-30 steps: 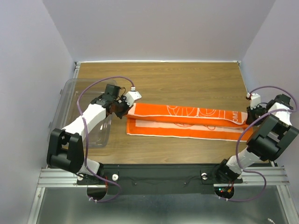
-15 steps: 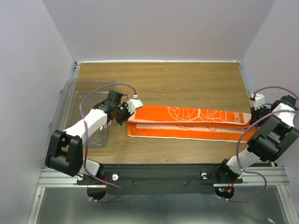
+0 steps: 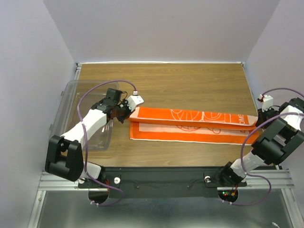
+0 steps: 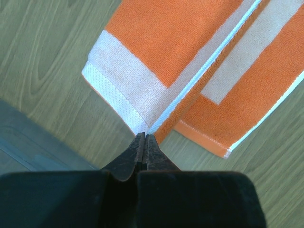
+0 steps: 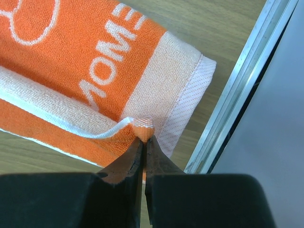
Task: Roll the towels
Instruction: Fold the towel
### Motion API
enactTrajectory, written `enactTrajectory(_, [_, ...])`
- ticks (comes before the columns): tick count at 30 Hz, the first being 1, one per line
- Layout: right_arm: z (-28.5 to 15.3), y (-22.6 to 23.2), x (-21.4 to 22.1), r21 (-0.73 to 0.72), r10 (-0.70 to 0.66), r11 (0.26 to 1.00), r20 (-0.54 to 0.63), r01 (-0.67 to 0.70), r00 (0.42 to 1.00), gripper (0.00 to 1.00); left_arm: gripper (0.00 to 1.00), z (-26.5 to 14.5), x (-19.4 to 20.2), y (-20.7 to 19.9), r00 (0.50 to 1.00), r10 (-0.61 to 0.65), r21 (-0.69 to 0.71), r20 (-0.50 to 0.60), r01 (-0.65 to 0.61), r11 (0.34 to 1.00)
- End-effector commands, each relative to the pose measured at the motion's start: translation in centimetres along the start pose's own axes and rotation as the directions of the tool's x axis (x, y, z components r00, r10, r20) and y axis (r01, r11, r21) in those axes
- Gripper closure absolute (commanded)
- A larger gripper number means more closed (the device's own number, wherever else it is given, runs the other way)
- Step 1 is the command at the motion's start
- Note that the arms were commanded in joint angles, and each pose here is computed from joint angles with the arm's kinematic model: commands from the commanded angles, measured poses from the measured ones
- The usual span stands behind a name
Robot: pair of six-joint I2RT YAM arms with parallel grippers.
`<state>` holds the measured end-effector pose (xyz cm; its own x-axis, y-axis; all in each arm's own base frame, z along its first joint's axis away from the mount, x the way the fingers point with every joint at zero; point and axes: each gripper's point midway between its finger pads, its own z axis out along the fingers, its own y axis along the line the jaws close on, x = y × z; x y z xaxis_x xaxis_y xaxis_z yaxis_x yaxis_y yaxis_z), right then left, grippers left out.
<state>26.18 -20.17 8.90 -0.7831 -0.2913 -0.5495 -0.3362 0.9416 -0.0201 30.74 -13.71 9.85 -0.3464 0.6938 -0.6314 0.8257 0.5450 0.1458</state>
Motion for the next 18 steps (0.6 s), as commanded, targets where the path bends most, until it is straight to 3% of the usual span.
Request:
enactTrajectory(1, [-1.4,-1.3,-0.7,0.034,-0.02,0.999,0.028,0.019,0.999,0.99,1.0,-2.0,-1.9,0.6,0.998,0.017,-0.024,0.055,-0.015,1.0])
enactTrajectory(18, [0.4,0.4,2.3,-0.04,-0.037,0.999,-0.041,0.035,0.998,0.99,1.0,-0.2,1.1,-1.7,0.999,0.036,0.082,-0.016,-0.034,0.996])
